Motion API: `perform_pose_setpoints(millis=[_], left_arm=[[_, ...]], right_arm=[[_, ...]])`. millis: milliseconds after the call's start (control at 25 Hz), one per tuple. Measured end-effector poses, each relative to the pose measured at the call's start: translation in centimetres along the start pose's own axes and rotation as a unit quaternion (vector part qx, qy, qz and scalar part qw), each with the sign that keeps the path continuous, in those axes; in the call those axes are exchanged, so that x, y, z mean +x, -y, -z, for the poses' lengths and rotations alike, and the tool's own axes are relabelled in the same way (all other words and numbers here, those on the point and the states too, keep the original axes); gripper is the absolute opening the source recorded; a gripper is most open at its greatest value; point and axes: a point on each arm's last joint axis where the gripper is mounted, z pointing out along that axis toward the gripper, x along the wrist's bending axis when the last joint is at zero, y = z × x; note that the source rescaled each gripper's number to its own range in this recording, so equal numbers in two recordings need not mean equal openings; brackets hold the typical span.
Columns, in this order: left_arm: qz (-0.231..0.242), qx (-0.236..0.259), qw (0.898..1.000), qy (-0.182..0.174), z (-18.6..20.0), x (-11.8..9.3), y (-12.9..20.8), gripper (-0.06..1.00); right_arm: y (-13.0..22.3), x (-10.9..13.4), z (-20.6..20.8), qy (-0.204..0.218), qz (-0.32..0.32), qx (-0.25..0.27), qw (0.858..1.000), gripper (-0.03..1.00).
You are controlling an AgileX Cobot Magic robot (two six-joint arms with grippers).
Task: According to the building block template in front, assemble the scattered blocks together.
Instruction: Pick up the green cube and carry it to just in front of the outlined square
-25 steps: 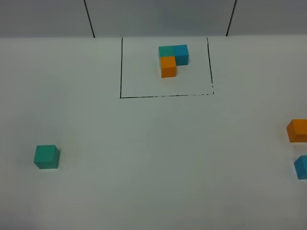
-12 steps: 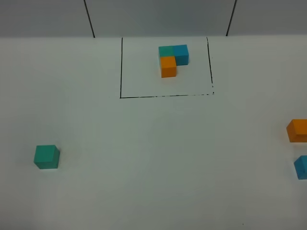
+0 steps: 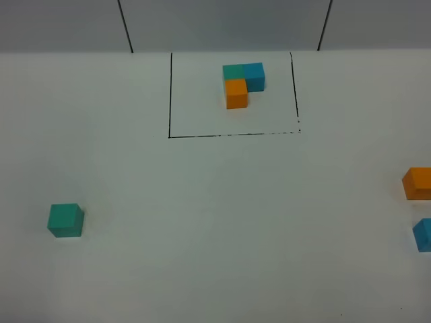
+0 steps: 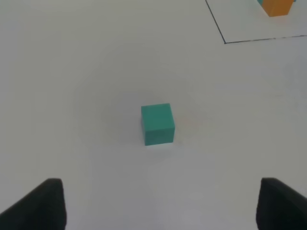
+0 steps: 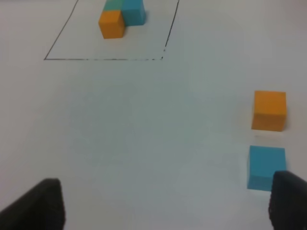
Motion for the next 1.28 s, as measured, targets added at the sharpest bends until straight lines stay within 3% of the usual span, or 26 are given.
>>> perform_pose_setpoints(millis=[400,640,800,1000,1280], left_arm=[[0.002,0.019,1.000,0.000,-0.4,0.1,-0.3,0.78],[0.015,0.118,0.993,0.003,-2.7,0.4,-2.0,0.78],[0.027,0.202,0.979,0.005,-5.2,0.8,-4.9,0.78],[0.057,0.299,0.952,0.000,-9.1,1.4,-9.3,0.78],[0.081,0.386,0.919,-0.009,-16.6,2.6,-13.1,0.78]], right_arm=[[0.0,0.0,0.0,0.000,0.000,0.000,1.000,0.73],[0.0,0.0,0.0,0.000,0.000,0.000,1.000,0.73],[0.0,0.0,0.0,0.000,0.000,0.000,1.000,0.73],[0.0,0.0,0.0,0.000,0.000,0.000,1.000,0.73],[0.0,0.0,0.0,0.000,0.000,0.000,1.000,0.73]])
